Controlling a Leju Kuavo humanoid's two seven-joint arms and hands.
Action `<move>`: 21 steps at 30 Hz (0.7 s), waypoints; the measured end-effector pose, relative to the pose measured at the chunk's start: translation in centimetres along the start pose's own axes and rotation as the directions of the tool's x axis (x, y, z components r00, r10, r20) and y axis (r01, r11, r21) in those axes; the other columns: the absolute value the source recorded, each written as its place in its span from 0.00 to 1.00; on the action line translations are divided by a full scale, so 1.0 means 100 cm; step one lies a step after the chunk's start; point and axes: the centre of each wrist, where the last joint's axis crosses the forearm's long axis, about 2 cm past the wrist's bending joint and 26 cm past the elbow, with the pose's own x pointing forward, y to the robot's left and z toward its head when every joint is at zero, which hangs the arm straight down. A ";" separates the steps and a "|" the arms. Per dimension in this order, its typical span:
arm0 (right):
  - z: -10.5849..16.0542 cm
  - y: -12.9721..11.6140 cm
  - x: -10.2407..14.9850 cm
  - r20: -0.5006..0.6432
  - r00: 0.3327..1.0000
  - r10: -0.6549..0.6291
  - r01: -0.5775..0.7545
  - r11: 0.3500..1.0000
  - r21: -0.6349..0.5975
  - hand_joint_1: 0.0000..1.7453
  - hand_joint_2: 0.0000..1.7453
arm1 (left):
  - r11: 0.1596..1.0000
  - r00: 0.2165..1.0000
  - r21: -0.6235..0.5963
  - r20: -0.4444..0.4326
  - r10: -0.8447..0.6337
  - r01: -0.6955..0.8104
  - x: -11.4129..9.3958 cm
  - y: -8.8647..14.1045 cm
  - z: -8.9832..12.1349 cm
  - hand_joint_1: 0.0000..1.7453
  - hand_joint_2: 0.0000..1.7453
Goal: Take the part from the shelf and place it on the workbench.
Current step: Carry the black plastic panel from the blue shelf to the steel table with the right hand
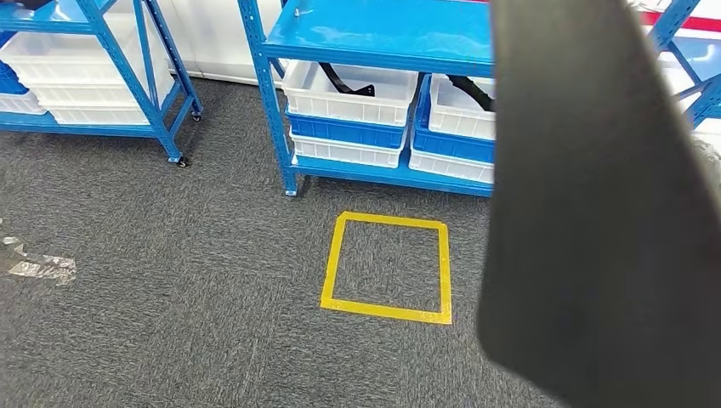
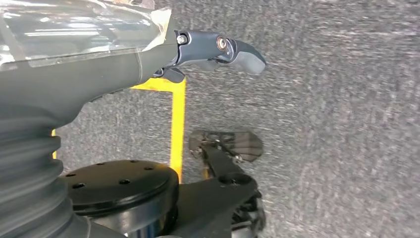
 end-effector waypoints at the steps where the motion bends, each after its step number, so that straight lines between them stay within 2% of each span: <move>1: 0.001 -0.001 0.000 -0.002 1.000 -0.001 0.001 1.000 0.001 1.00 1.00 | 1.000 1.000 -0.001 0.000 -0.001 0.001 0.000 0.000 0.000 0.00 1.00; 21: 0.008 -0.011 -0.015 -0.018 1.000 -0.016 0.017 1.000 0.019 1.00 1.00 | 0.999 0.999 -0.028 0.028 -0.029 0.030 0.008 0.000 -0.004 0.00 1.00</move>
